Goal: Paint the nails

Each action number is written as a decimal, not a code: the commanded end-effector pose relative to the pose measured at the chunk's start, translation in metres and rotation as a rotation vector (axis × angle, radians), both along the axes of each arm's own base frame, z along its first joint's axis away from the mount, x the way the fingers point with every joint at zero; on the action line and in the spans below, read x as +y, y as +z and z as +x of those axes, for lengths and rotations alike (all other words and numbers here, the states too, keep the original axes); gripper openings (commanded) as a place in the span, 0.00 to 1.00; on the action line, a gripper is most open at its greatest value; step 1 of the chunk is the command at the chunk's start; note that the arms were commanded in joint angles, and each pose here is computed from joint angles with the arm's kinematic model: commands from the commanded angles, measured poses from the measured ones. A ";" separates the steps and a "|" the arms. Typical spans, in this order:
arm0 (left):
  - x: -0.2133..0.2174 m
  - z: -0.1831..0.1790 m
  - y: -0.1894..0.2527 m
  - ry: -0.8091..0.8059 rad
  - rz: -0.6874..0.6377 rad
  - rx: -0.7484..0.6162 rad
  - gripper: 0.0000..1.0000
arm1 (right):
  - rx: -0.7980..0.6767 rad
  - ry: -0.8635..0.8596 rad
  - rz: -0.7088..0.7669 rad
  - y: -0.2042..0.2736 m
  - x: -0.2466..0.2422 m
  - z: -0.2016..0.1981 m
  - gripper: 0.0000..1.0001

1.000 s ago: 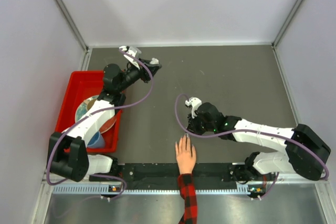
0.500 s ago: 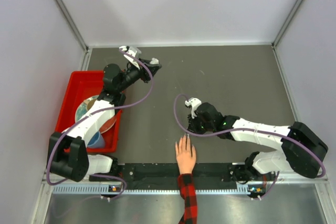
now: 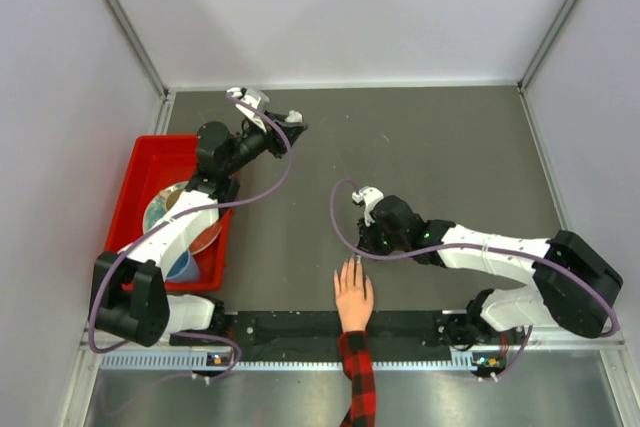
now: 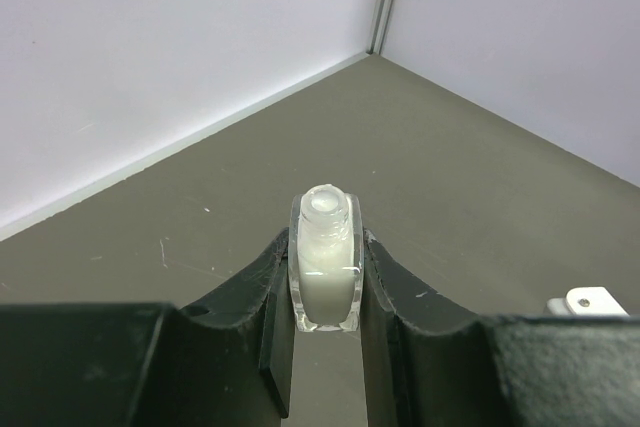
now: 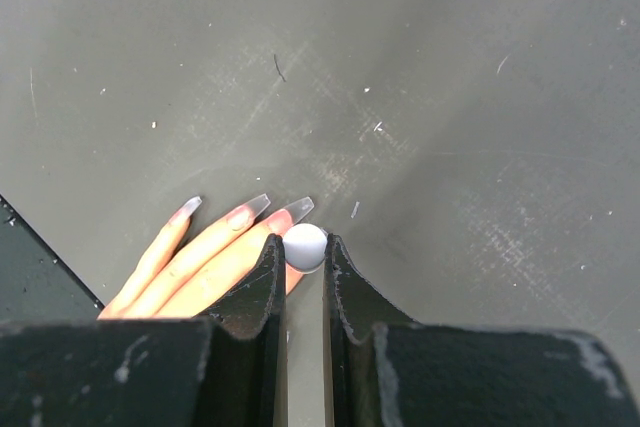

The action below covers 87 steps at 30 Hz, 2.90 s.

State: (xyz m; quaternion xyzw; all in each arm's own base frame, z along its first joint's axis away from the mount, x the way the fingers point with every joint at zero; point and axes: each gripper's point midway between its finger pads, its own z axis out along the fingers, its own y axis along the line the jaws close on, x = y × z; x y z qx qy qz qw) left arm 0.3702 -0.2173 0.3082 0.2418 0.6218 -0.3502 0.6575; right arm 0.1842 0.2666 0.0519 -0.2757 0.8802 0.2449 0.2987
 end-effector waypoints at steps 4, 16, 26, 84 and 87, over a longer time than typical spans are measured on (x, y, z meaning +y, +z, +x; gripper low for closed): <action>0.003 -0.003 0.041 0.004 -0.025 -0.128 0.00 | -0.038 -0.019 0.037 0.013 0.008 0.013 0.00; 0.004 -0.003 0.041 0.008 -0.021 -0.128 0.00 | -0.045 -0.033 0.028 0.013 0.008 0.017 0.00; 0.004 -0.003 0.042 0.011 -0.017 -0.132 0.00 | -0.050 -0.035 0.026 0.012 0.009 0.019 0.00; 0.003 -0.016 0.060 -0.028 -0.055 -0.158 0.00 | -0.248 -0.114 0.109 0.093 -0.005 0.042 0.00; -0.005 -0.027 0.069 -0.097 -0.066 -0.159 0.00 | -0.300 -0.123 0.120 0.121 -0.013 0.043 0.00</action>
